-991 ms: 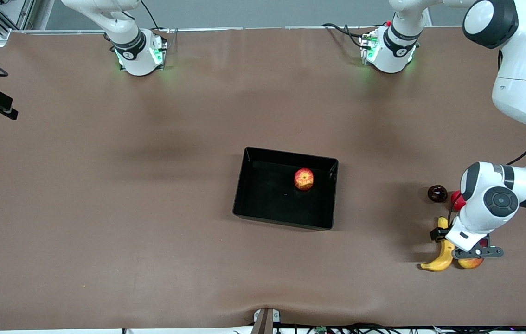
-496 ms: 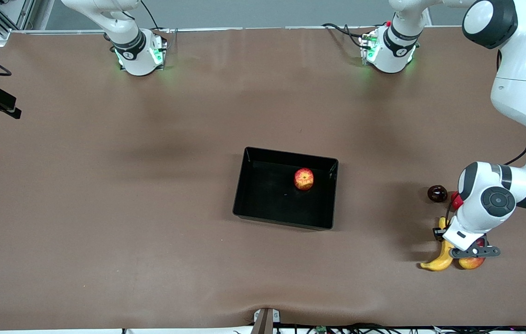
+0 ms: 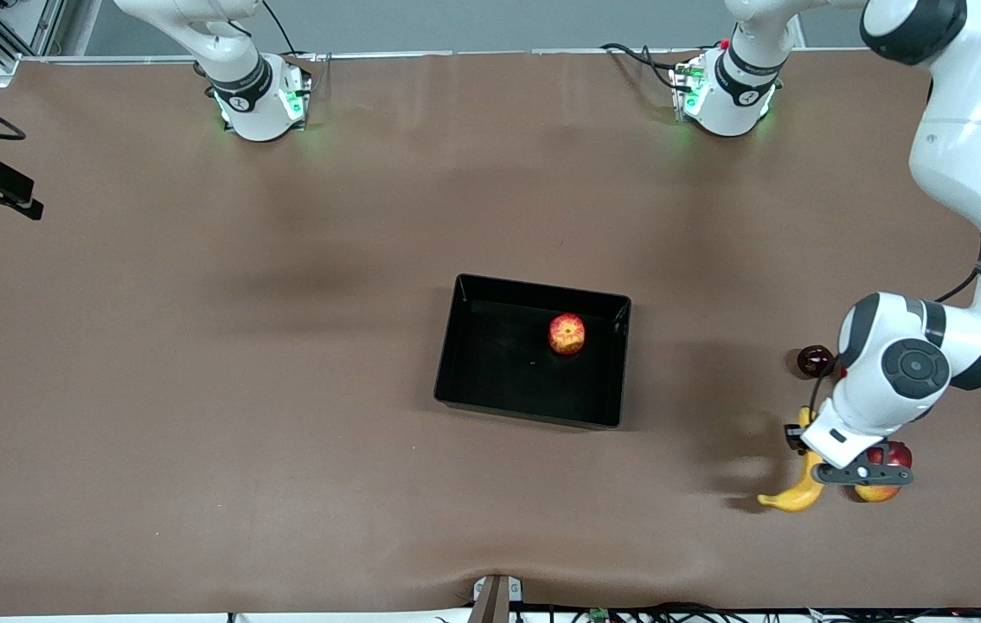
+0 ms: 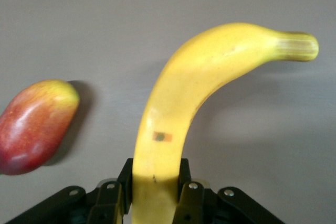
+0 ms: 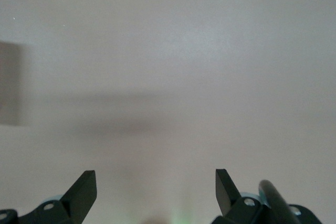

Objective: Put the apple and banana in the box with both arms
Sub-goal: 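Lift the banana with the left gripper toward the box, then lower the banana into the box beside the apple and open the left gripper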

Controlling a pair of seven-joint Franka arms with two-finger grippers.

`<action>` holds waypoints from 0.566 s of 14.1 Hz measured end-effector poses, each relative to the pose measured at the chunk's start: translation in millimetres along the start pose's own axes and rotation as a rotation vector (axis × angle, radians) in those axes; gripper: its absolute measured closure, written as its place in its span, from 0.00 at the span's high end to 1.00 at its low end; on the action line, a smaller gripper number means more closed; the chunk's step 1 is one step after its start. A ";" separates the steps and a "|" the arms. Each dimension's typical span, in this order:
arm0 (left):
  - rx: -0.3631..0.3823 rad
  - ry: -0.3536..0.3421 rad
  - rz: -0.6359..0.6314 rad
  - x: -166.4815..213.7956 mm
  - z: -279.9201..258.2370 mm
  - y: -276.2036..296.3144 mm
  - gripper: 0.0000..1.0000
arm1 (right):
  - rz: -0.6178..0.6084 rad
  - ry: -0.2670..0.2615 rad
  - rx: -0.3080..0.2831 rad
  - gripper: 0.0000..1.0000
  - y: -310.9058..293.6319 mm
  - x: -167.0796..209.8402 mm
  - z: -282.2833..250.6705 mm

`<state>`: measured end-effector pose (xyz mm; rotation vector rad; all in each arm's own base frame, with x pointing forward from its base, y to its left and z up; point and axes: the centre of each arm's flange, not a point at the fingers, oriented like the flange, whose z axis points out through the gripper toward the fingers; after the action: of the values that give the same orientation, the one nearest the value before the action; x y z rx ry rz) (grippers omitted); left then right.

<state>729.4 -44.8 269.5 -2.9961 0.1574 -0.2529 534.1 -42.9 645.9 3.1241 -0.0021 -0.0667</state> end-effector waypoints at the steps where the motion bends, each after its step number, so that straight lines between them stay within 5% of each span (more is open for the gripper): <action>1: -0.014 -0.002 0.031 2.7 -27.2 25.8 0.36 | -0.001 0.002 0.000 1.00 -0.3 -0.6 -0.4; 5: -0.048 -0.017 0.132 -6.2 -117.1 117.3 0.36 | -0.004 0.042 -0.002 1.00 -1.5 -5.9 -1.2; 8: -0.094 -0.027 0.073 -27.3 -154.5 197.3 0.36 | -0.011 0.070 -0.003 1.00 -4.7 -8.3 -6.9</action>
<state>657.6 -255.0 388.9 -3.0771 0.2831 -0.2027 526.1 -38.1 653.1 3.1215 0.0158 0.0429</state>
